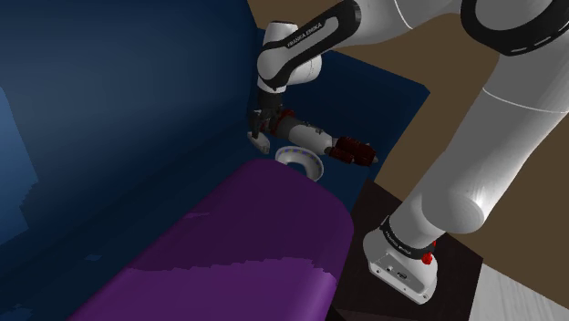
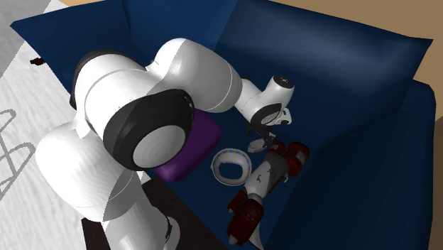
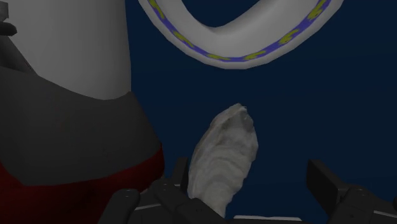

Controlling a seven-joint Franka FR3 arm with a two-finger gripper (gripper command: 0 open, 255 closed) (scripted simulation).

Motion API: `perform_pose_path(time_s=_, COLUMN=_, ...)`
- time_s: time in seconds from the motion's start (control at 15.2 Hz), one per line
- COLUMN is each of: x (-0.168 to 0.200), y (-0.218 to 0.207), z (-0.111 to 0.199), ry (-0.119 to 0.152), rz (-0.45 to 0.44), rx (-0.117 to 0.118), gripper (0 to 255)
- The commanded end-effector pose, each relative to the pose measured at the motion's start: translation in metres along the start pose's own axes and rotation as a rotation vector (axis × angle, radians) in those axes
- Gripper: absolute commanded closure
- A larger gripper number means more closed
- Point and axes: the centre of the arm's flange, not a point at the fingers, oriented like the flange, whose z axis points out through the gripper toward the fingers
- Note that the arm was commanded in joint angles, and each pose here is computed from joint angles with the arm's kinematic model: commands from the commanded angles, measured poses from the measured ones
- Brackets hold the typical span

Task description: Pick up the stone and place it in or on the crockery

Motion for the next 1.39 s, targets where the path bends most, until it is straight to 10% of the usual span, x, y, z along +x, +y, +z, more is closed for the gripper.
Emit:
perform_pose_path(time_s=0.0, x=0.0, y=0.0, z=0.0, ry=0.0, rz=0.0, rx=0.0, gripper=0)
perform_pose_path(time_s=0.2, x=0.0, y=0.0, z=0.0, ry=0.0, rz=0.0, rx=0.0, gripper=0)
perform_pose_path(time_s=0.26, x=0.0, y=0.0, z=0.0, ry=0.0, rz=0.0, rx=0.0, gripper=255)
perform_pose_path(time_s=0.86, x=0.0, y=0.0, z=0.0, ry=0.0, rz=0.0, rx=0.0, gripper=255)
perform_pose_path(time_s=0.92, x=0.0, y=0.0, z=0.0, ry=0.0, rz=0.0, rx=0.0, gripper=0)
perform_pose_path(time_s=1.06, x=0.024, y=0.005, z=0.006, ry=-0.01, rz=0.13, rx=-0.051, gripper=0)
perform_pose_path(time_s=1.32, x=0.029, y=0.008, z=0.023, ry=-0.012, rz=0.155, rx=-0.061, gripper=0)
